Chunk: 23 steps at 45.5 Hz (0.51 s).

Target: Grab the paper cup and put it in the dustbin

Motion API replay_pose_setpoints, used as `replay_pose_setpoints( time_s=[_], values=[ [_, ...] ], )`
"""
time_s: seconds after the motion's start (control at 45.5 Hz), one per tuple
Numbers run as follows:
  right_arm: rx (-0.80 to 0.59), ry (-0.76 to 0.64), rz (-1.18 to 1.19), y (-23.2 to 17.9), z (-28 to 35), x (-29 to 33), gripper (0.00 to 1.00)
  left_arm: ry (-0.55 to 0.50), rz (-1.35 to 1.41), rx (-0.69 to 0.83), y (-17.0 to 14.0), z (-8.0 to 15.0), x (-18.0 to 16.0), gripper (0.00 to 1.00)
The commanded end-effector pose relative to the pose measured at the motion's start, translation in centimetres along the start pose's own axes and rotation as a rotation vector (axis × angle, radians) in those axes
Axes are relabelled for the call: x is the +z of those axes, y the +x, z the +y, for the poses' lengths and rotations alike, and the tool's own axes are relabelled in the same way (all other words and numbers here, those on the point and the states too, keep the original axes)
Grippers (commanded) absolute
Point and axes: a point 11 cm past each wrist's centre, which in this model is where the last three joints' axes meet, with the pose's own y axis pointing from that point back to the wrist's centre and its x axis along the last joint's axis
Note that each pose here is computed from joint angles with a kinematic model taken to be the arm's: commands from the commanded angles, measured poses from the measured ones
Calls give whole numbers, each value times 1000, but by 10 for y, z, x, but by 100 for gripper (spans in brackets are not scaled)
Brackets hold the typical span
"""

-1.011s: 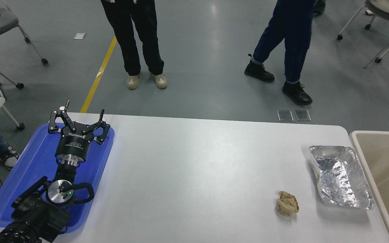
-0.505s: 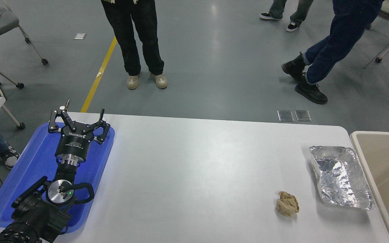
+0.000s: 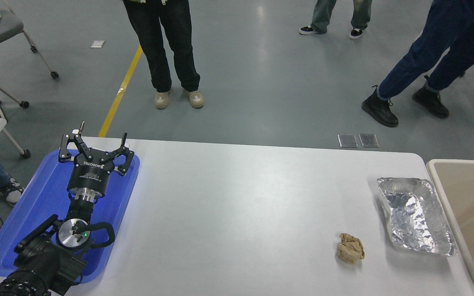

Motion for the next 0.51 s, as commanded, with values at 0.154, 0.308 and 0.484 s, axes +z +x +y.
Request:
replay_pose_setpoints(
  time_s=[0.154, 0.308, 0.484],
  values=[
    [-52, 94, 197, 45, 63, -63, 100, 3, 0, -2, 0, 0, 0, 100],
    [-92, 123, 272, 54, 87, -87, 100, 3, 0, -3, -1, -1, 0, 100],
    [-122, 143, 404, 62, 116, -121, 100, 3, 0, -2, 0, 0, 0, 100]
  ],
)
